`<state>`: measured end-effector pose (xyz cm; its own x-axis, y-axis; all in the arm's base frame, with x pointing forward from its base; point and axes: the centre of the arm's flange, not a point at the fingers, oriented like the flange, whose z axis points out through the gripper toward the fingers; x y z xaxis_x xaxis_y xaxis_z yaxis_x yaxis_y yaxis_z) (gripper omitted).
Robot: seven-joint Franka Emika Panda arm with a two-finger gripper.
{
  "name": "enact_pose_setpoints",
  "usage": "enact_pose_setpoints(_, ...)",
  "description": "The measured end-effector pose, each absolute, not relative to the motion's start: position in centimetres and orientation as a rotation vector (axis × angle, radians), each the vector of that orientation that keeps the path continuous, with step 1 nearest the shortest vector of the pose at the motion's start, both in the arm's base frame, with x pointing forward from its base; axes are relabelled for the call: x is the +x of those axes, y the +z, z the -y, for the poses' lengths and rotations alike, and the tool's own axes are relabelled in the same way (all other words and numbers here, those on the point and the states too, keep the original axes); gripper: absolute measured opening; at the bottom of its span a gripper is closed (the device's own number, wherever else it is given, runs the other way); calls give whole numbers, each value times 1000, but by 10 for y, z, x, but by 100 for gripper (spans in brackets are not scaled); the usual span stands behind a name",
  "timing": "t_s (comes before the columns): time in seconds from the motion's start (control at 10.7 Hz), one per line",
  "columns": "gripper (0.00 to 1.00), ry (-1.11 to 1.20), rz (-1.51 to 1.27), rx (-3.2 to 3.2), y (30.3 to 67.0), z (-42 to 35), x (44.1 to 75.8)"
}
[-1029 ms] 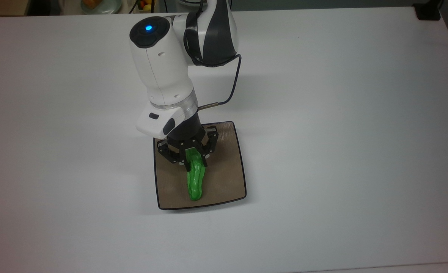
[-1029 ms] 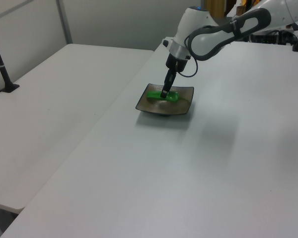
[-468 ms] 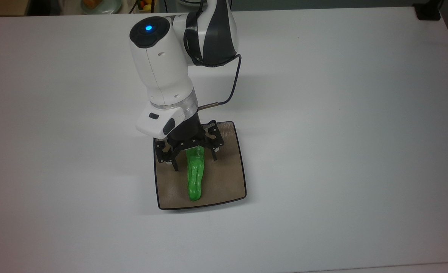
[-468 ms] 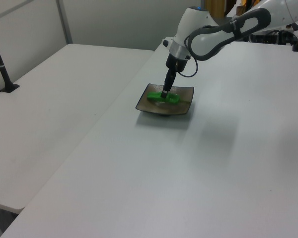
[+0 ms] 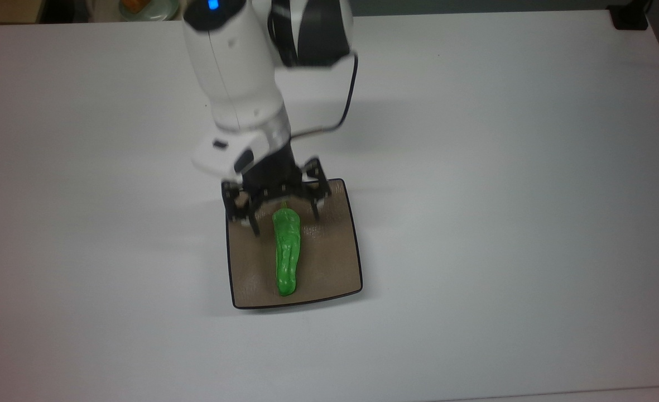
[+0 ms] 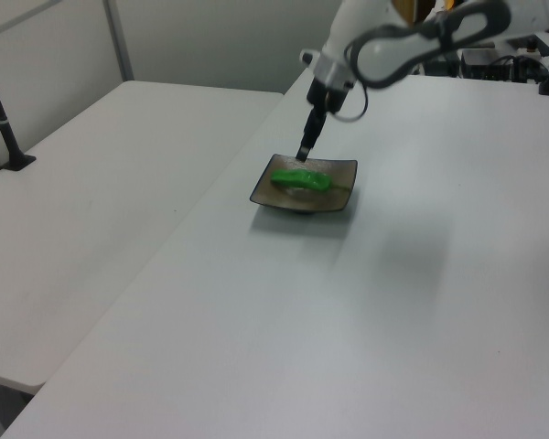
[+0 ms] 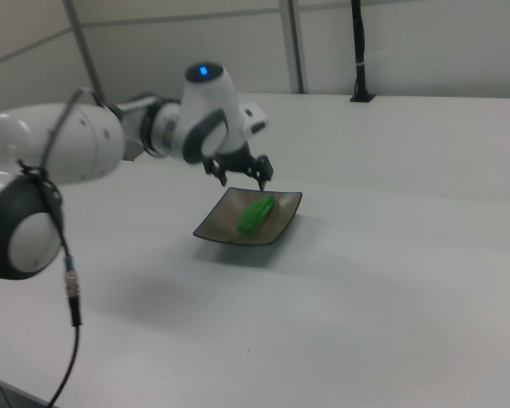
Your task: Chili peppers are placed on a ceramic plate
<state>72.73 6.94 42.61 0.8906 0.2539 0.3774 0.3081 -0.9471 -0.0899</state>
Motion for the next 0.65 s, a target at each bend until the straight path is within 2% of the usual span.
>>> enact_pose_setpoints(0.19, 100, -406, 345, -2951, 503, -66, 692)
enact_pose_setpoints(0.37, 100, -275, 193, -2994, 576, -59, 644)
enact_pose_setpoints(0.65, 100, -36, 107, -3030, 630, -66, 577)
